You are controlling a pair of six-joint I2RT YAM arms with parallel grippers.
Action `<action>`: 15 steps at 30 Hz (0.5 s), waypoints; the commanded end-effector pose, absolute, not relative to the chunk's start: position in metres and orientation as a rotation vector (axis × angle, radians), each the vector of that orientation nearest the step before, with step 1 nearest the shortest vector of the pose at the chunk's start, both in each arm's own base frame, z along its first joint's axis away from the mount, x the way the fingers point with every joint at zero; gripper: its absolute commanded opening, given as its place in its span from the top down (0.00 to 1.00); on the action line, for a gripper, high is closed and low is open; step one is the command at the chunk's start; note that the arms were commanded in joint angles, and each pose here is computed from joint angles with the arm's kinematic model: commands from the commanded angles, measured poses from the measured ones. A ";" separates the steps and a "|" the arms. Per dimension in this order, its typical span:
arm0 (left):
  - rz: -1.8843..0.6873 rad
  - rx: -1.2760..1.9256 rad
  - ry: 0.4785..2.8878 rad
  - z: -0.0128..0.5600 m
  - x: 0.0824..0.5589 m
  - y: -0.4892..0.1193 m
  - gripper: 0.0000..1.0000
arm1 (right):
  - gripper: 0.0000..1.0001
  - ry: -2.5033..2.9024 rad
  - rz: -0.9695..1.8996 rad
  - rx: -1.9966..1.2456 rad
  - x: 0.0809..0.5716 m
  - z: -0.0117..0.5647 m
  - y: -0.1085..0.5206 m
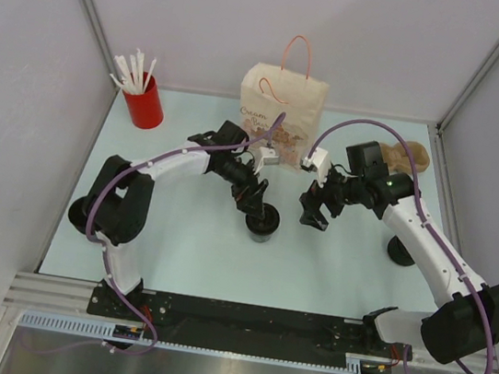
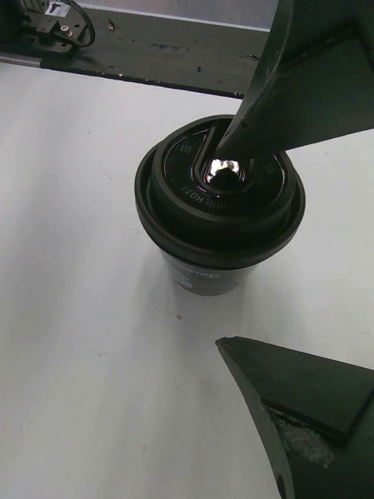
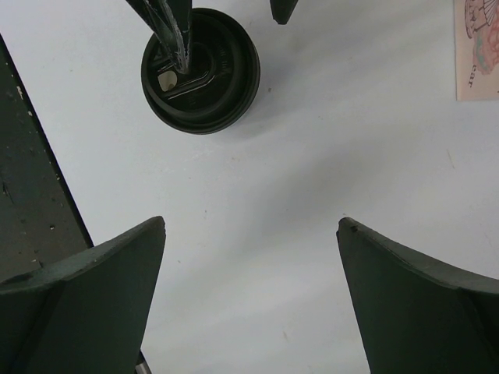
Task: Pack the takeout coffee
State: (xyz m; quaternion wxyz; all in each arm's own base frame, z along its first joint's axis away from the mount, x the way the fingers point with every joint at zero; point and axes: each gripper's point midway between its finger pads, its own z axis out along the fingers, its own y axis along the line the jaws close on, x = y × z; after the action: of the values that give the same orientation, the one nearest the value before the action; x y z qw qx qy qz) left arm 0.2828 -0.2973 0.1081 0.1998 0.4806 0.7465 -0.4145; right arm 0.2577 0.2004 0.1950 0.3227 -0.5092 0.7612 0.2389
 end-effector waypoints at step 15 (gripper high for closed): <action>-1.202 1.361 2.152 0.082 0.283 -0.301 0.54 | 0.06 1.943 0.717 -1.329 0.255 0.202 0.211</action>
State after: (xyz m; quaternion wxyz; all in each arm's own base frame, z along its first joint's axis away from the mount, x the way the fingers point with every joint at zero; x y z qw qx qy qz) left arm 0.2731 -0.3039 0.1042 0.1647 0.4636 0.7436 -0.4529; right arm 0.2552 0.2021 0.1944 0.3203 -0.5100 0.7592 0.2469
